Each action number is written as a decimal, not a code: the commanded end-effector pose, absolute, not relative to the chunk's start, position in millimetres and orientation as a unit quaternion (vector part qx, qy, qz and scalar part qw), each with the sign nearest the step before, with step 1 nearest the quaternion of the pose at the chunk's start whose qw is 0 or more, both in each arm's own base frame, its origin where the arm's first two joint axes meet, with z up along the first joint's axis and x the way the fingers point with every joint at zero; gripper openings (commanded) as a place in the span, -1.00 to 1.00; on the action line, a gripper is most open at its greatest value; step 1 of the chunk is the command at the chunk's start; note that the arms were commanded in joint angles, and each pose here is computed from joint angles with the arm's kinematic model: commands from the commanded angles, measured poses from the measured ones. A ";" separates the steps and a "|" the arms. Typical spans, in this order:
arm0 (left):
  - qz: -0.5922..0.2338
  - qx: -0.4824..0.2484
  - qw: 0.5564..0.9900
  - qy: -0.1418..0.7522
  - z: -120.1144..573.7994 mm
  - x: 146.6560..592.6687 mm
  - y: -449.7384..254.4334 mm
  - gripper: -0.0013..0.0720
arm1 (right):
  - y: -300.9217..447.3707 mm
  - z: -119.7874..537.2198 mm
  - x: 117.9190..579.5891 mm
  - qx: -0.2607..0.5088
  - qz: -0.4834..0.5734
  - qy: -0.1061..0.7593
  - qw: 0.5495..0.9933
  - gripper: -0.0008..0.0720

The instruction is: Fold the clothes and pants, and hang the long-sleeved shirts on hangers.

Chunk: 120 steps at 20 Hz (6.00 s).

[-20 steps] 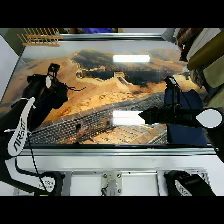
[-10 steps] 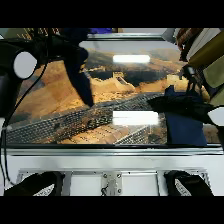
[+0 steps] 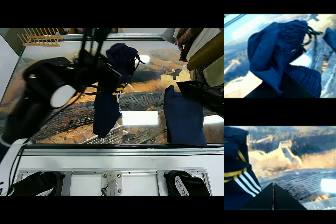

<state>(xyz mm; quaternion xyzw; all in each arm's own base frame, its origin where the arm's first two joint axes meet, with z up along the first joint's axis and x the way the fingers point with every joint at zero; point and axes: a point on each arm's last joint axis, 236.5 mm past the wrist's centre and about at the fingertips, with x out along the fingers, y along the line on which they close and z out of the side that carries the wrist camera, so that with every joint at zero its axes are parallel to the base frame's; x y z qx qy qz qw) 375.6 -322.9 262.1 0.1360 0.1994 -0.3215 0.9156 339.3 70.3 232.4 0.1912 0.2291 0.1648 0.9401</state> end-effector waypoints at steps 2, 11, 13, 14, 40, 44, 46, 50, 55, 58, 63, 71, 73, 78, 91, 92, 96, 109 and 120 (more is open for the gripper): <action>-0.365 0.120 0.886 0.259 200.1 369.6 -391.2 -0.93 | 64.0 242.4 335.2 0.189 0.156 0.213 0.946 -0.92; -0.158 -0.030 0.883 0.440 117.1 442.9 -225.8 0.88 | 64.1 242.1 335.2 0.189 0.157 0.214 0.946 -0.92; -0.106 -0.144 0.839 0.514 59.4 435.9 -169.8 0.88 | 64.1 242.1 335.2 0.189 0.157 0.214 0.946 -0.92; -0.091 -0.202 0.810 0.543 32.9 428.2 -151.9 0.88 | 64.3 242.1 335.2 0.189 0.157 0.214 0.946 -0.92; -0.186 -0.335 0.761 0.524 8.1 506.8 -145.2 -0.95 | 67.7 158.2 332.4 0.184 0.160 0.373 0.895 -0.93; -0.128 -0.244 0.843 0.462 80.2 516.8 -59.4 -0.95 | 36.8 92.7 357.5 0.165 0.100 0.447 0.873 -0.93; -0.115 -0.240 0.855 0.445 98.4 515.0 -42.8 -0.95 | 35.9 66.6 378.8 0.164 0.091 0.457 0.869 -0.93; -0.116 -0.243 0.852 0.450 96.7 511.4 -42.3 -0.95 | 61.3 15.2 421.6 0.180 0.095 0.466 0.861 0.27; -0.120 -0.242 0.842 0.467 81.7 505.0 -52.9 -0.94 | 133.2 -53.2 408.4 0.250 0.170 0.580 0.757 0.87; -0.118 -0.244 0.840 0.470 76.9 503.5 -52.9 -0.94 | 173.8 -74.6 393.4 0.244 0.225 0.604 0.725 0.87; -0.119 -0.244 0.839 0.472 76.3 502.4 -53.1 -0.94 | 201.2 -83.7 386.4 0.217 0.261 0.603 0.722 0.16; -0.144 -0.202 0.909 0.335 233.1 497.2 -42.8 -0.95 | 155.6 102.5 441.2 0.146 0.284 0.412 0.853 -0.93; -0.157 -0.168 0.944 0.236 334.2 464.3 -45.5 -0.94 | 135.9 214.1 425.6 0.120 0.284 0.298 0.903 -0.93; -0.179 -0.097 0.979 0.020 512.4 322.3 -67.5 -0.94 | 123.9 378.3 314.4 0.091 0.277 0.100 0.951 -0.93; -0.114 -0.149 0.981 0.055 416.8 448.0 -34.0 -0.95 | 161.6 209.0 272.8 0.237 0.233 0.428 0.840 -0.93; -0.117 -0.153 0.979 0.071 392.2 480.0 -41.0 -0.95 | 167.3 177.2 275.6 0.235 0.209 0.463 0.829 -0.93; -0.157 -0.159 0.964 0.146 287.6 601.6 -104.2 -0.95 | 196.4 68.6 306.4 0.241 0.119 0.536 0.800 -0.93; -0.117 -0.181 0.928 0.303 180.6 582.2 -52.4 0.87 | 105.1 109.5 421.4 0.261 0.065 0.340 0.901 0.95; 0.005 -0.212 0.771 0.601 -30.2 309.1 -8.3 0.88 | 94.4 143.9 374.2 0.226 0.085 0.348 0.906 0.95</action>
